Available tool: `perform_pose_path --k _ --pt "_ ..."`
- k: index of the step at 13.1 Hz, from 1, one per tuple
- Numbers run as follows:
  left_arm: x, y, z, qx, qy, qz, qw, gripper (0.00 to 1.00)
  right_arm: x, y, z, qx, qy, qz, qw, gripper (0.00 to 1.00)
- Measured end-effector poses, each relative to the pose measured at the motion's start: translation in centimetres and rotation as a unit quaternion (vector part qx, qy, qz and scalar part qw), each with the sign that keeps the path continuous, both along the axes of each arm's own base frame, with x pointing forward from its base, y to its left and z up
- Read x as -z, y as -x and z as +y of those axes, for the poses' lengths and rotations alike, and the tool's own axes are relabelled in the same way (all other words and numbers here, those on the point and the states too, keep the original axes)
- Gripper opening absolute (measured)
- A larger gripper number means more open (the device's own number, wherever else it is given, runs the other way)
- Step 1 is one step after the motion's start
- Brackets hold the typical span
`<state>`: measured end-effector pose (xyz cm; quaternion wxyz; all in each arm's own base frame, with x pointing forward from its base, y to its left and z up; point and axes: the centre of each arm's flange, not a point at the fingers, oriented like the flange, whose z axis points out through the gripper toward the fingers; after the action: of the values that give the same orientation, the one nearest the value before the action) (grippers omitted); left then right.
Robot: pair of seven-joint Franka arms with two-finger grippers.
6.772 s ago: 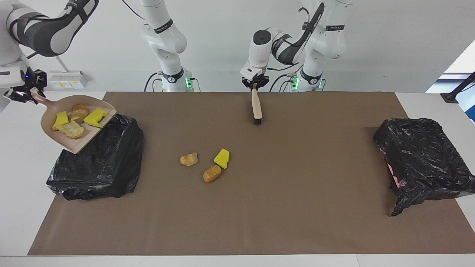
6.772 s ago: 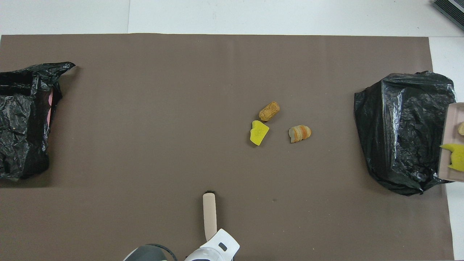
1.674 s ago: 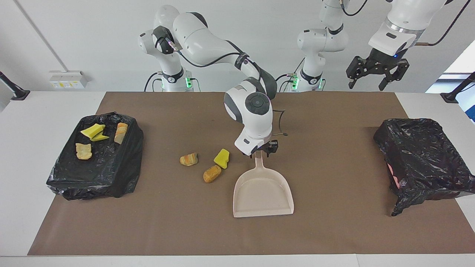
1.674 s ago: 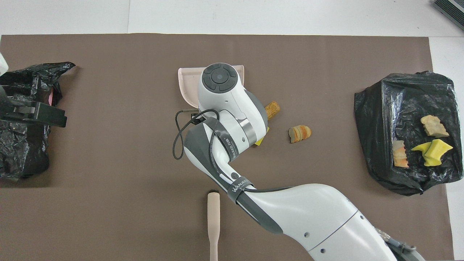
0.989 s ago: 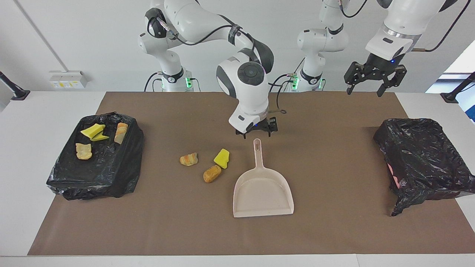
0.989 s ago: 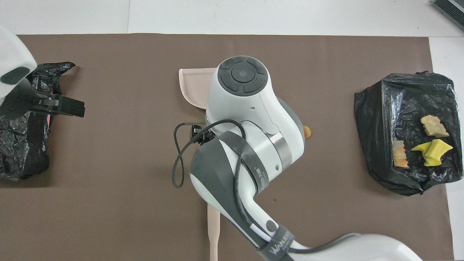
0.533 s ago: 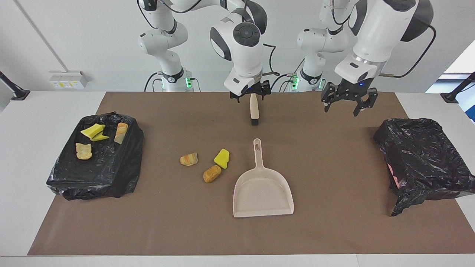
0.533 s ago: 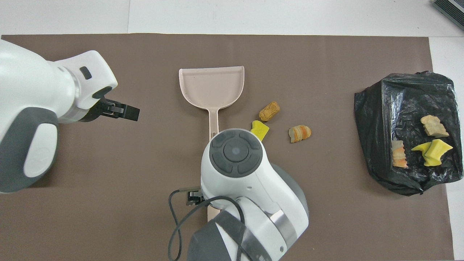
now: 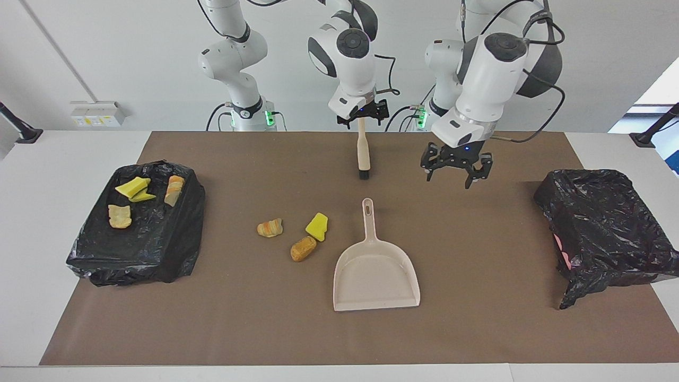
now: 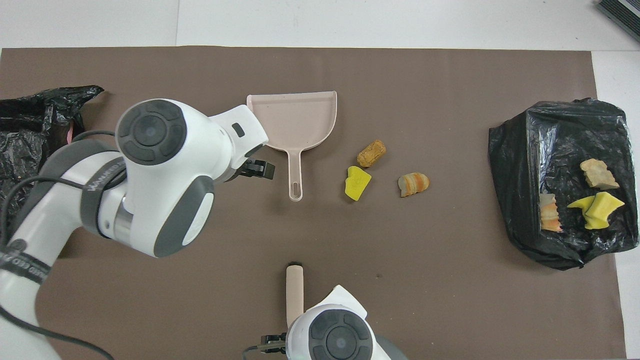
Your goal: Sweep and dump trash in bin
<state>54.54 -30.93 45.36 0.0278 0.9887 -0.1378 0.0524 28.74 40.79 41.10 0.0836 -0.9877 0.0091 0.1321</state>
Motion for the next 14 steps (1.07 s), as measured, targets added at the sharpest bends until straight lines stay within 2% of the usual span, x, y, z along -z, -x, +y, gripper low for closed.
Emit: perform_pose_path --k 3,5,8,14 --pt "4.5 0.7 -4.1 0.002 0.005 0.005 1.000 1.00 3.4 3.3 1.0 0.001 0.008 -0.008 1.000 1.00" --pt "5.7 1.1 -5.5 0.002 0.007 0.005 1.000 1.00 5.5 4.5 1.7 0.005 0.007 -0.019 1.000 1.00" --pt "6.1 1.0 -6.2 -0.003 0.015 -0.005 1.000 1.00 8.0 5.3 2.2 0.004 0.013 -0.021 1.000 1.00" --pt "9.7 0.4 -6.4 -0.006 0.011 0.004 1.000 1.00 8.6 5.3 2.0 0.005 0.018 -0.018 1.000 1.00"
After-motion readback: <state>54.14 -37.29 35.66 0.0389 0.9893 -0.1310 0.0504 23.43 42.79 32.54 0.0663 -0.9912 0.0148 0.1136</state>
